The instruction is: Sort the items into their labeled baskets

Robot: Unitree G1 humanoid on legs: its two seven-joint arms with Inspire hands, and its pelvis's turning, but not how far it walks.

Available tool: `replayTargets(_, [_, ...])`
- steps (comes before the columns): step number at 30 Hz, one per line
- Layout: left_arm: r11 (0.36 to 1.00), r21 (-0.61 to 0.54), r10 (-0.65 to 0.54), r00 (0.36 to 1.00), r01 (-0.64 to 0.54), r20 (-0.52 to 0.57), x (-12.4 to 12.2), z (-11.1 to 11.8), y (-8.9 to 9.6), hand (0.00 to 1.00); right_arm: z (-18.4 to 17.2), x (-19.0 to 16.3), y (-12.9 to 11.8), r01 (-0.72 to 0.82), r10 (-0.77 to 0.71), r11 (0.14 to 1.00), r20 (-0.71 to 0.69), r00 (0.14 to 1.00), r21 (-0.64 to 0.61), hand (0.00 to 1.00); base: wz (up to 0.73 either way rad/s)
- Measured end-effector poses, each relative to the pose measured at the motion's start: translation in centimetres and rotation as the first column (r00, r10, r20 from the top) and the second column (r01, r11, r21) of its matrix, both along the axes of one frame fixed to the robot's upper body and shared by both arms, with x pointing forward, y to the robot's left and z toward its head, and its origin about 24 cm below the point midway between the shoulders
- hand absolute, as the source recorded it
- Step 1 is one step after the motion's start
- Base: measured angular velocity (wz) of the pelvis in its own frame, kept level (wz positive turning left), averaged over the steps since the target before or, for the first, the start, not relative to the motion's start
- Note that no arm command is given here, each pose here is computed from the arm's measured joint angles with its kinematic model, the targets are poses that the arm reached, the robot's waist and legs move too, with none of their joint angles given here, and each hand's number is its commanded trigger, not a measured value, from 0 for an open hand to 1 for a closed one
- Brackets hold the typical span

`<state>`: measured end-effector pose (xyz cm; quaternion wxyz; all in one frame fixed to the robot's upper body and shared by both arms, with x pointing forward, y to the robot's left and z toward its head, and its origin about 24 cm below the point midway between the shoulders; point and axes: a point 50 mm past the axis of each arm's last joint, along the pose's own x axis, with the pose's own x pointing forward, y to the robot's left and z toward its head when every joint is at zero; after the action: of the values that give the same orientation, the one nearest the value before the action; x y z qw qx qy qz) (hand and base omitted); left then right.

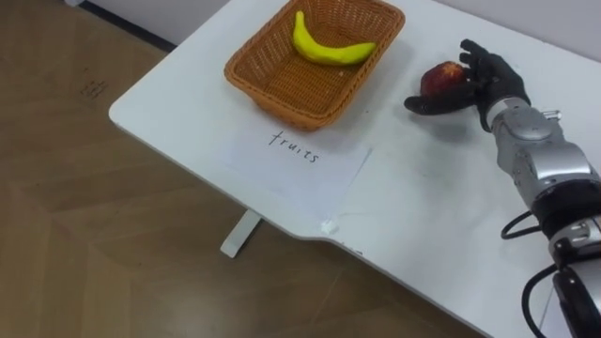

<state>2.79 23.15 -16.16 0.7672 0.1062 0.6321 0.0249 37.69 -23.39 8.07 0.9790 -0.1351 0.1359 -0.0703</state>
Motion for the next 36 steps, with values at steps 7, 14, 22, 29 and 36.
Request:
replayTargets(7, [1.0,-0.011,0.015,1.0,-0.015,0.015,0.2,0.0,-0.2,0.0,0.1,0.0,0.0,-0.008,0.008,1.0,0.012,1.0,-0.021,0.0,0.0])
replayTargets(14, [1.0,-0.019,0.011,1.0,-0.011,0.013,0.2,0.0,-0.3,0.0,0.1,0.0,0.2,-0.027,0.027,0.998,0.012,1.0,-0.055,0.0,0.0])
replayTargets(22, [0.999,-0.048,0.006,1.0,-0.006,0.006,0.2,0.0,-0.4,0.0,0.0,0.1,0.3,-0.093,0.09,0.977,-0.021,0.996,-0.193,0.0,0.0])
replayTargets(29, [0.998,-0.062,0.001,1.0,0.0,0.01,0.4,0.0,-0.5,0.0,-0.1,0.0,0.4,-0.109,0.104,0.966,-0.034,0.994,-0.233,1.0,0.0])
replayTargets(36, [0.998,-0.066,-0.001,1.0,0.002,0.006,0.3,0.0,-0.3,0.0,0.3,-0.1,-0.8,-0.081,0.074,0.955,-0.036,0.997,-0.287,1.0,0.0])
